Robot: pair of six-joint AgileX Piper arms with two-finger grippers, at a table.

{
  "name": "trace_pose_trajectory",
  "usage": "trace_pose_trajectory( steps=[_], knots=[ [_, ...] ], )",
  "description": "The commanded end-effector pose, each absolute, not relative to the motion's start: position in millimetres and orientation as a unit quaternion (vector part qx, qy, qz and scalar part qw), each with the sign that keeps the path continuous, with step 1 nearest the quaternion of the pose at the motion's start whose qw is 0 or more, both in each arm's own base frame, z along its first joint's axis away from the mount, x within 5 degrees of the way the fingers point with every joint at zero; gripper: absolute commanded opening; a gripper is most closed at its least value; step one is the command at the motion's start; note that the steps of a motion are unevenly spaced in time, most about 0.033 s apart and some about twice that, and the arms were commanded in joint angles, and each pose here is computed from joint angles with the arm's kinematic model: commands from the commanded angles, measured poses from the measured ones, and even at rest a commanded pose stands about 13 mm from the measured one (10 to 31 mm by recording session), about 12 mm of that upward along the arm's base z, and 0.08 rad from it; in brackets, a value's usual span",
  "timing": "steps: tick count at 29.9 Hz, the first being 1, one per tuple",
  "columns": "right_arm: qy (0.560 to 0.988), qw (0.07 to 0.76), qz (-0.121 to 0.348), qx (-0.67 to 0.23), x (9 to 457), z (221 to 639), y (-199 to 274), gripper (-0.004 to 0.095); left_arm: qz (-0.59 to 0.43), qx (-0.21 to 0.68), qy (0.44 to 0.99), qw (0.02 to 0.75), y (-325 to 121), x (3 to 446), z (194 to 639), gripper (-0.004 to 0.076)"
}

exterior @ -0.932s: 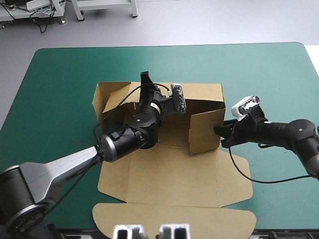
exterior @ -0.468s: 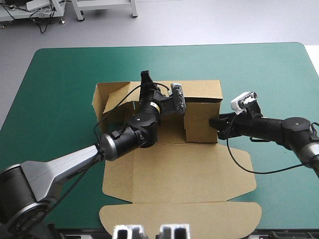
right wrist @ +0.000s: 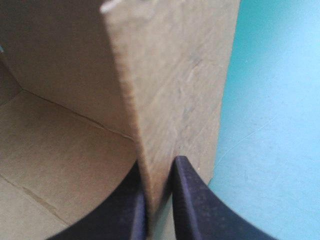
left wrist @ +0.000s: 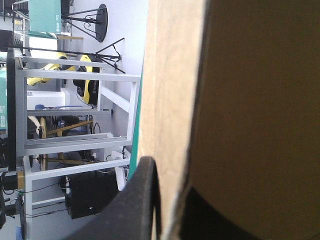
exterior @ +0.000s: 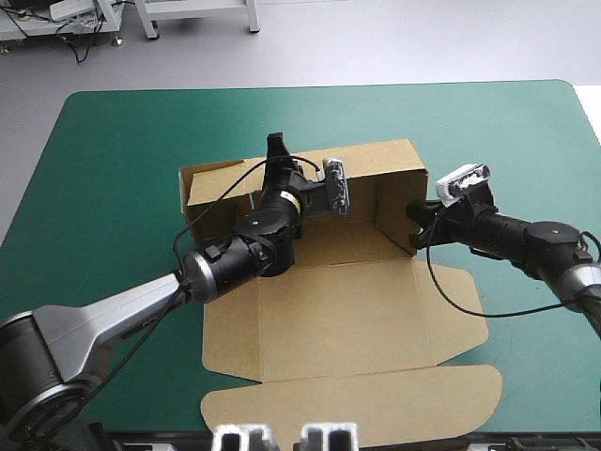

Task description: Fold the box

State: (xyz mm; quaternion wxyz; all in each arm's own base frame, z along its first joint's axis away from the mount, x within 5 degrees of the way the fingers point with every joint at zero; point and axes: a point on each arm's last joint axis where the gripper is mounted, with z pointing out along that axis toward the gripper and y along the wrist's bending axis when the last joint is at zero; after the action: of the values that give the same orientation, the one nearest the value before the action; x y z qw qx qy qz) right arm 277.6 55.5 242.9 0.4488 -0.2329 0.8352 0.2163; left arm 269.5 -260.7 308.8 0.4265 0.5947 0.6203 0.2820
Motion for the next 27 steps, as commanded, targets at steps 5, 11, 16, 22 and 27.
trace_pose_trajectory(
  steps=[5,11,16,22,27],
  knots=[
    [0.821,0.477,0.211,-0.233,279.4,257.6,67.9,0.0002,0.194,0.585,0.647,0.449,-273.2,257.0,309.7,-0.0008],
    [0.823,0.471,0.217,-0.231,278.5,257.1,70.0,0.0002,0.2,0.589,0.644,0.444,-274.6,259.3,305.2,0.0062],
    [0.824,0.468,0.216,-0.233,278.1,256.6,69.9,0.0001,0.205,0.592,0.641,0.443,-274.9,260.1,304.2,0.0281],
    [0.824,0.468,0.216,-0.233,278.1,256.6,69.9,0.0002,0.203,0.58,0.646,0.452,-274.9,260.9,305.4,0.0506],
    [0.825,0.468,0.217,-0.232,278.1,256.6,69.9,0.0001,0.195,0.586,0.64,0.456,-279.6,256.7,305.6,0.0504]
  ],
)
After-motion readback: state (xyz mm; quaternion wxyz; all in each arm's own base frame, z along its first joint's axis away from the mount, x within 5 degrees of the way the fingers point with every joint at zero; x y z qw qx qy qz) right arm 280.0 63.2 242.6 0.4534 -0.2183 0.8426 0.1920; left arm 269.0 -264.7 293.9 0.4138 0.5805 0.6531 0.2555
